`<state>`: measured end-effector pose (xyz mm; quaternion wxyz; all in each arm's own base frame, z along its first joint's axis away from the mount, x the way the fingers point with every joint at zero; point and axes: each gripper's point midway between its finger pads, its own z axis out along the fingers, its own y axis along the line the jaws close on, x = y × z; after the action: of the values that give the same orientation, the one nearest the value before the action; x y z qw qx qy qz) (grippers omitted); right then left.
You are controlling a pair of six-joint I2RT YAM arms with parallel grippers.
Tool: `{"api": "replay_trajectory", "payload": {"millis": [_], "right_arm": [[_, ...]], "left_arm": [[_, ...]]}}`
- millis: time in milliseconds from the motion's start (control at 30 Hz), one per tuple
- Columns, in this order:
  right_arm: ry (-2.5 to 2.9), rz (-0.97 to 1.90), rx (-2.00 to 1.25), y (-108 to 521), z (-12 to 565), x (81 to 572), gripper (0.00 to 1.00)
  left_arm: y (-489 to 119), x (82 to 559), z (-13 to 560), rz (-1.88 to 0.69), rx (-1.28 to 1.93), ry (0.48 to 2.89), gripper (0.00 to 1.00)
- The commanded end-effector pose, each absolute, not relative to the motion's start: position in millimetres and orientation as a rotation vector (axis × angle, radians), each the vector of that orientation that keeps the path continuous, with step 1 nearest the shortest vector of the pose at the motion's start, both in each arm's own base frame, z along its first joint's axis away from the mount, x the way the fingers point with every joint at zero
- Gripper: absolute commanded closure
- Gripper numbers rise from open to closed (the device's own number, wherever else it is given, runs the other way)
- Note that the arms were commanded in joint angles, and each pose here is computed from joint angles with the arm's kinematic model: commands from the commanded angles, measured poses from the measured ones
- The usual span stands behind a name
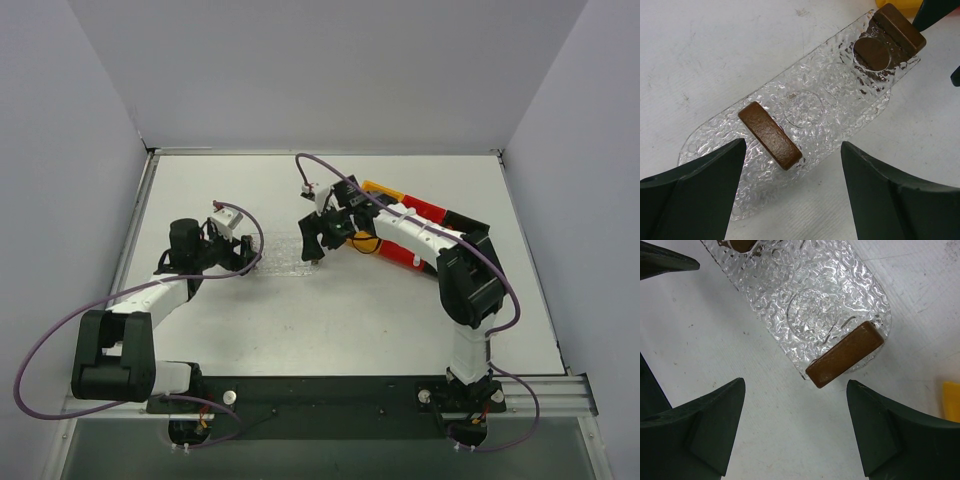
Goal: Prepare toiletry sets of a toothbrush and toothpaste on the tray
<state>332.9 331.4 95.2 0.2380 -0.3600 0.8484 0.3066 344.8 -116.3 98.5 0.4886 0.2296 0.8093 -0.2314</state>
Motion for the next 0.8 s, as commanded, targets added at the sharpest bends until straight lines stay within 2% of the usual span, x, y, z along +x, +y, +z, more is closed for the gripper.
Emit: {"api": "replay_trajectory", "payload": {"millis": [0,767], "right_arm": [[2.301,0.889,-1.021,344,92,330,0.23],[2.292,0.908,-1.056,353,93,319,0.24]], "left_arm": [[-120,360,126,-0.545,0.568,1.875,0.13],[-116,372,124,-0.516,0.547,1.879,0.13]]}}
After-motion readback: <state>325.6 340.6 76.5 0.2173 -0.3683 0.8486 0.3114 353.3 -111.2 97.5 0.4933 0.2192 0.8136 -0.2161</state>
